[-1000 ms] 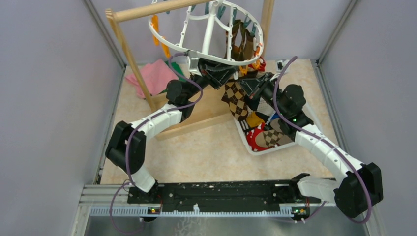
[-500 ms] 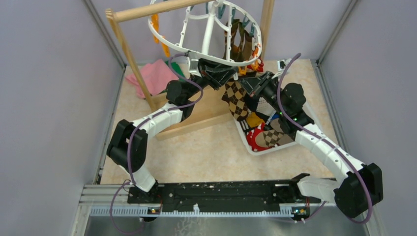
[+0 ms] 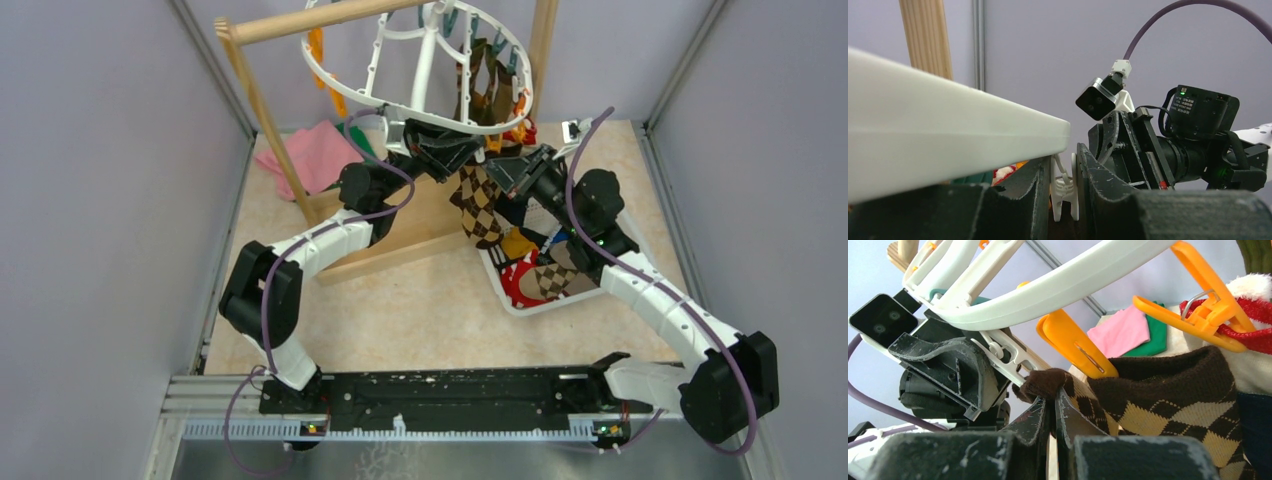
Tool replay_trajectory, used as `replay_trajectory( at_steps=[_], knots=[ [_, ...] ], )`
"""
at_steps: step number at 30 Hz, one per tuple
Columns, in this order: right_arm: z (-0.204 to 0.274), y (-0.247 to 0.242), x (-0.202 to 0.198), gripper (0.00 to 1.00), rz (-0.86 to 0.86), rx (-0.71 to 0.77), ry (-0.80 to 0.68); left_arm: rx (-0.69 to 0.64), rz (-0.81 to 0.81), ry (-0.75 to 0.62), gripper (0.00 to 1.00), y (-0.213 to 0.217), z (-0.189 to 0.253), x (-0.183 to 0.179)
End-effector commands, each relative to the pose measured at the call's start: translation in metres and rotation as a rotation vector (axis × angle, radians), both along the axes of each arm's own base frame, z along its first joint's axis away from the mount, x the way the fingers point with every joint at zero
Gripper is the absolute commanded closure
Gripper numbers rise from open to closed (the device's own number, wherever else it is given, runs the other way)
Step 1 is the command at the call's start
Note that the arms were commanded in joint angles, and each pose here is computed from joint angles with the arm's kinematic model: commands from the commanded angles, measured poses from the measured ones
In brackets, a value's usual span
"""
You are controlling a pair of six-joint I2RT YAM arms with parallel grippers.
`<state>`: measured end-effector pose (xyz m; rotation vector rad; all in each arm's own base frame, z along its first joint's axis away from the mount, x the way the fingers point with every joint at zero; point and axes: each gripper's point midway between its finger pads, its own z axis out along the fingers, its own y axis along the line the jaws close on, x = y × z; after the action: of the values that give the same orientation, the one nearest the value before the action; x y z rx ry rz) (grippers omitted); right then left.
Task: Clip the socks to the hanger
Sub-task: Clamp the sock onto the hanger.
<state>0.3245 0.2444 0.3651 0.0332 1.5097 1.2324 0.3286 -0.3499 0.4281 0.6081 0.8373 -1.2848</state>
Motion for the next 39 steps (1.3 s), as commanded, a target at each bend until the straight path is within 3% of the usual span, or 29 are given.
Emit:
replay_trajectory(
  at_steps=[1,18,39],
  knots=[
    [0.039,-0.001,-0.016,1.0,0.049,0.037,-0.118,-0.016,0.016,-0.059,0.76,0.006,0.015,-0.001],
    [0.044,0.0,-0.024,1.0,0.072,0.036,-0.157,-0.041,0.033,-0.056,0.77,0.017,0.018,0.0],
    [0.019,-0.002,-0.004,1.0,0.053,0.0,-0.049,-0.089,-0.043,-0.08,0.77,0.026,0.024,-0.012]
  ],
)
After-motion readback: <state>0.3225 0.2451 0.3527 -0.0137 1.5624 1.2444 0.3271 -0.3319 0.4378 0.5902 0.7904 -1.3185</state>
